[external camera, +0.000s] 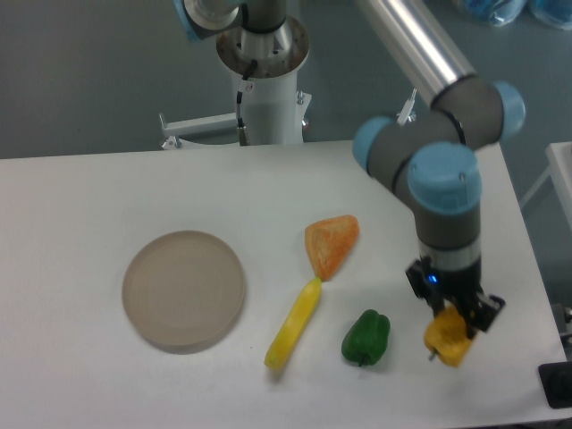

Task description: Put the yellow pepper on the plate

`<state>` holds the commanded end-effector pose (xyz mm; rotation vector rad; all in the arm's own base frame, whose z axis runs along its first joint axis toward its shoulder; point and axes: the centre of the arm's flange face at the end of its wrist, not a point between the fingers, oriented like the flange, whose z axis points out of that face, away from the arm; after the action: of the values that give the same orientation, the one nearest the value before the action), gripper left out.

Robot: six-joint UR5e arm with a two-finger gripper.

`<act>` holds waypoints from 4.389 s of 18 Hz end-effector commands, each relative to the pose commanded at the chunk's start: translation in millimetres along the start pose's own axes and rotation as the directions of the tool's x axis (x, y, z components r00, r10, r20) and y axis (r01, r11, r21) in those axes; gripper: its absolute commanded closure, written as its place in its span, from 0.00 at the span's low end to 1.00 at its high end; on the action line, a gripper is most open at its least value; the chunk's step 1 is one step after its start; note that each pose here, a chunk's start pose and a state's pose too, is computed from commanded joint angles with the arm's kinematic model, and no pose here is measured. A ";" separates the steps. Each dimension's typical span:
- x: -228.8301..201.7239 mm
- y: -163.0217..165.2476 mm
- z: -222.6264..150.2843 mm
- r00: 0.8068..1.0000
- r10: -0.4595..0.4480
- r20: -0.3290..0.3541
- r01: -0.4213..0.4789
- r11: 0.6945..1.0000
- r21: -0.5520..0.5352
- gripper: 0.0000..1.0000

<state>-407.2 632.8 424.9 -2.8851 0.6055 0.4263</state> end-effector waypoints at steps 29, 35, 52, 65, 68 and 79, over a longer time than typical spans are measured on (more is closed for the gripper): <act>305.7 -140.1 38.7 0.906 -0.344 -0.247 0.361 0.932 0.026 0.63; 318.8 -134.9 54.1 0.939 -0.232 -0.255 0.250 0.968 0.037 0.62; 325.7 -133.6 70.4 0.924 -0.267 -0.274 0.279 0.960 0.004 0.49; 307.7 -135.6 41.2 0.929 -0.275 -0.246 0.296 0.954 0.053 0.00; 263.1 -120.1 23.1 0.925 -0.321 -0.206 0.344 0.935 0.087 0.00; 36.6 78.0 22.0 0.979 -0.200 0.036 0.198 0.979 0.055 0.00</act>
<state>-412.7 553.4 385.0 -2.8437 0.3121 0.4328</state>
